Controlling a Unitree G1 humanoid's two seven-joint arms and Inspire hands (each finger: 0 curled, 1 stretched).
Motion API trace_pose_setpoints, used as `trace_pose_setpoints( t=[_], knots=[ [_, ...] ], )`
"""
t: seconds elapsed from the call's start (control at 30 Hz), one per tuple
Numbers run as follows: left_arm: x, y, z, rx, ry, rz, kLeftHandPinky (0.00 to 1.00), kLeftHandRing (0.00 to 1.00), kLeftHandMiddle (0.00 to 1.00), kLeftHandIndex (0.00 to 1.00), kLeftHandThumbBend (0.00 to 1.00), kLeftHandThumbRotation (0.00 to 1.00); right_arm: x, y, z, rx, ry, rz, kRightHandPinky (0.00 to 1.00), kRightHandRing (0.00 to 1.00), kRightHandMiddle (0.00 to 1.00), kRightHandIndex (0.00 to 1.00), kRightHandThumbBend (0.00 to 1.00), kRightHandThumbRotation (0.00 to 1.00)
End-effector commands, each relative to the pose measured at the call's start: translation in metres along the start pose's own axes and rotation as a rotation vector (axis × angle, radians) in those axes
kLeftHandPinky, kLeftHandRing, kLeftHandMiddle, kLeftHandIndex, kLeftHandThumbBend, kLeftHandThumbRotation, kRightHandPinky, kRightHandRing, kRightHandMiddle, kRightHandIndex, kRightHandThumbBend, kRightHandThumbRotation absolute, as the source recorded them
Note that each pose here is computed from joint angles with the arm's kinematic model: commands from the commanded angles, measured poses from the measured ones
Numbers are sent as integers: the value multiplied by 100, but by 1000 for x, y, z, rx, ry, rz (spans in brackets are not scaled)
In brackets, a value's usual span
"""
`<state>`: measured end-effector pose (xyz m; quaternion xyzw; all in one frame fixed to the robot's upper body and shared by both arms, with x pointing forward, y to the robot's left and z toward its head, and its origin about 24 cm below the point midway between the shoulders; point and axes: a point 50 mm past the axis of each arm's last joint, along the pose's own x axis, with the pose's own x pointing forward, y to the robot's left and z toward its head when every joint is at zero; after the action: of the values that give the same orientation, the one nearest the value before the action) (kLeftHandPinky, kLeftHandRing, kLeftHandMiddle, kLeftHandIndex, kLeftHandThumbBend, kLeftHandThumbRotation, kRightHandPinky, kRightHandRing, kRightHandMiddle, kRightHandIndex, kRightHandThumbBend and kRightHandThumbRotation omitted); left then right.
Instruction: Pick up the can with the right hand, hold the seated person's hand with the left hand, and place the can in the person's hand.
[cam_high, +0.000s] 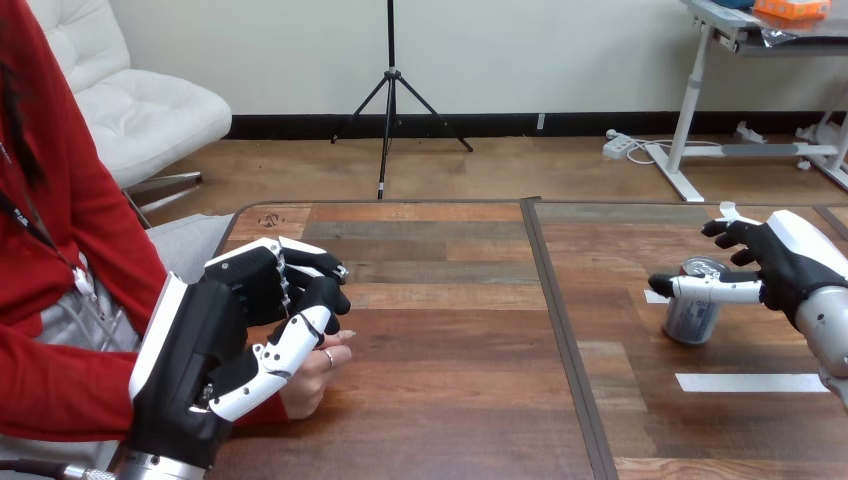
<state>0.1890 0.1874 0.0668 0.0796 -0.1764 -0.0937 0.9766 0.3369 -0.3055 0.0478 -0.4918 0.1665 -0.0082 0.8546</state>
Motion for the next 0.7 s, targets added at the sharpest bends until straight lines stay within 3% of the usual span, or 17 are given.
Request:
trace_pose_setpoints(
  t=[0.0,0.37,0.67],
  knots=[
    [12,4,11,25,-72,4,30,39,46,51,29,33,10,-23,30,12,-73,-64,71,83,86,85,100,51],
    [12,5,11,25,-80,2,30,38,45,51,29,33,10,-20,27,33,-44,-32,65,81,85,84,100,43],
    [12,4,12,21,-81,3,30,38,45,51,28,32,10,-18,26,42,-30,-22,65,80,84,83,100,37]
  ],
)
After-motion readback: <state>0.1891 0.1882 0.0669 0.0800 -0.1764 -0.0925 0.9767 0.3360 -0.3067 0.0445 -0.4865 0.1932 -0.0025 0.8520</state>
